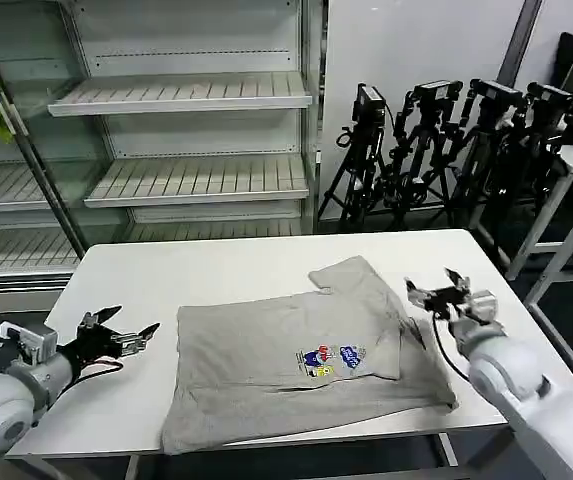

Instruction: Fold and organize the clothes.

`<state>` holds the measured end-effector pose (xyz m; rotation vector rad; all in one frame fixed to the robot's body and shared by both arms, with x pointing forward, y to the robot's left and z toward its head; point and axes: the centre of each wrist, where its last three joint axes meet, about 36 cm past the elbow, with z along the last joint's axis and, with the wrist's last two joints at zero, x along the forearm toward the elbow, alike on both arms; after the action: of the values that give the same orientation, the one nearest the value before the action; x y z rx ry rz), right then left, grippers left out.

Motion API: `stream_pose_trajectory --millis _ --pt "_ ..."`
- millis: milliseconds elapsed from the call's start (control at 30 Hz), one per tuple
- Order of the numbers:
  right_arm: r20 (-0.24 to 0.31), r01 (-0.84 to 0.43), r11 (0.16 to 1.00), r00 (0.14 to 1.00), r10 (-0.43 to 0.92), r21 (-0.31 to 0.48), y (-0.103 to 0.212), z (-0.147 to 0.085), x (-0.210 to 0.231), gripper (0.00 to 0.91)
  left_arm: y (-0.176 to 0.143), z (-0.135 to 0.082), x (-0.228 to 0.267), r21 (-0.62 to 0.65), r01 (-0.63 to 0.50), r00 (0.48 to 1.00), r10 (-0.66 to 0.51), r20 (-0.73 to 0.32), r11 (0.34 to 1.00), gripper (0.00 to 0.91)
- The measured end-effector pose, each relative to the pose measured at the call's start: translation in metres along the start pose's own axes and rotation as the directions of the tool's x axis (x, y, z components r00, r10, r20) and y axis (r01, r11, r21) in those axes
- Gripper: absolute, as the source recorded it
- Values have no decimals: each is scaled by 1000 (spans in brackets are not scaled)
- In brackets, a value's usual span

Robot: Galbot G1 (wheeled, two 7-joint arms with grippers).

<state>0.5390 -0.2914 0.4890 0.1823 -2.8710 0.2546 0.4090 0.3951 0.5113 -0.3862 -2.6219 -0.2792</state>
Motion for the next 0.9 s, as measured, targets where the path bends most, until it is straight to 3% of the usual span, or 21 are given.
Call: stream_pose_trajectory --millis 333,567,900 --pt "-24 30 999 999 -30 -26 28 -12 -66 907 -7 -3 -53 62 -15 1000 13 25 998 907" --pt "-63 42 998 997 -44 -43 45 -15 -83 907 -14 -18 -73 81 -38 999 35 42 996 907" --pt "-126 32 998 991 -39 -53 55 -15 -92 907 -29 -22 -83 126 -68 998 67 13 990 907"
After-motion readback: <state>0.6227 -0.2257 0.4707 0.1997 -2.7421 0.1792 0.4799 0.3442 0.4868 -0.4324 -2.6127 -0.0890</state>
